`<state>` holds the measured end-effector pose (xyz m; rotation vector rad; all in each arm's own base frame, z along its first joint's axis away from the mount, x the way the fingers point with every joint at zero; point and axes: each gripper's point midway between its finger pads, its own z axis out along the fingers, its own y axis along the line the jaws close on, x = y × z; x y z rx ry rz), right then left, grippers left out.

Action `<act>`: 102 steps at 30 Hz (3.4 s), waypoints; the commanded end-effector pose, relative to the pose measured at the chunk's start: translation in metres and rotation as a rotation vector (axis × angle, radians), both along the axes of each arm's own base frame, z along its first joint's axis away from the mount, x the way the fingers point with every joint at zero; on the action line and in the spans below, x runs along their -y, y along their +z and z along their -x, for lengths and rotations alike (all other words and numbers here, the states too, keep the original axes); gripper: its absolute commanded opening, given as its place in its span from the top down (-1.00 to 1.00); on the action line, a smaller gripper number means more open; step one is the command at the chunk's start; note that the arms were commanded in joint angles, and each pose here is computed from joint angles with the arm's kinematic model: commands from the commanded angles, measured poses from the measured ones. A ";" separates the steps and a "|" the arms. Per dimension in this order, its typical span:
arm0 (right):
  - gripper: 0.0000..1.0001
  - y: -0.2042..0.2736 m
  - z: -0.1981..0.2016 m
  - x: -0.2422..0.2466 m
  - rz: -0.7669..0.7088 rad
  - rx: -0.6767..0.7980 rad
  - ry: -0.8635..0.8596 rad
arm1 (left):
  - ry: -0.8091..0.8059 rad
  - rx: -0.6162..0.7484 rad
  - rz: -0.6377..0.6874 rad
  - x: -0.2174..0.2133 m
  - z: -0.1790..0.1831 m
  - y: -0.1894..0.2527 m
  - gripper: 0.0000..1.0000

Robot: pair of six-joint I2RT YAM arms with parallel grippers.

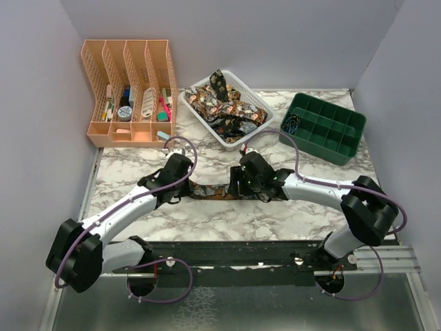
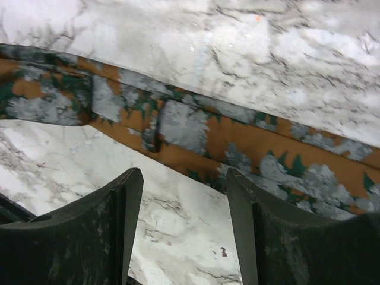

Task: Roll the ties
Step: Roll the tie at the center of the board.

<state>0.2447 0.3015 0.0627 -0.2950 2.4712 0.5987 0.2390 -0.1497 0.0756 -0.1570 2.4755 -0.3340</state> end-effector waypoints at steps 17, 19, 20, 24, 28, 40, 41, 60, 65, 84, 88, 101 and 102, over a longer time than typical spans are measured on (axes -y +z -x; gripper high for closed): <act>-0.28 -0.016 0.003 0.032 -0.017 -0.075 -0.091 | 0.011 -0.006 -0.340 0.013 -0.010 0.000 0.73; -0.28 -0.014 0.003 0.032 -0.025 -0.083 -0.108 | 0.016 -0.003 -0.379 0.017 -0.012 0.001 0.73; -0.28 -0.014 0.003 0.032 -0.029 -0.087 -0.115 | 0.016 -0.004 -0.396 0.019 -0.013 0.002 0.73; -0.28 -0.011 0.001 0.031 -0.044 -0.079 -0.122 | 0.022 0.002 -0.431 0.027 -0.014 0.004 0.74; -0.13 -0.008 0.003 0.023 -0.126 -0.095 -0.073 | 0.022 0.025 -0.427 0.034 -0.016 0.011 0.74; 0.07 -0.003 -0.006 0.017 -0.335 -0.220 -0.075 | 0.011 0.076 -0.544 0.040 -0.019 0.019 0.74; 0.07 0.005 -0.006 0.019 -0.371 -0.234 -0.052 | 0.011 0.086 -0.561 0.041 -0.019 0.020 0.74; -0.04 0.012 -0.008 0.091 -0.366 -0.226 -0.164 | 0.013 0.124 -0.774 0.078 -0.026 0.008 0.55; -0.05 0.010 -0.010 0.097 -0.356 -0.220 -0.192 | 0.002 0.125 -0.762 0.100 -0.029 0.000 0.43; -0.08 0.000 -0.008 0.113 -0.312 -0.219 -0.235 | -0.161 0.087 -0.724 0.146 -0.021 -0.020 -0.09; -0.09 0.000 -0.007 0.115 -0.306 -0.217 -0.241 | -0.232 0.089 -0.632 0.165 -0.020 -0.017 -0.22; -0.14 0.011 -0.007 0.113 -0.333 -0.203 -0.228 | -0.262 0.174 -0.377 0.185 -0.018 0.041 -0.70; -0.15 0.012 -0.007 0.111 -0.341 -0.203 -0.221 | -0.256 0.182 -0.357 0.183 -0.017 0.047 -0.73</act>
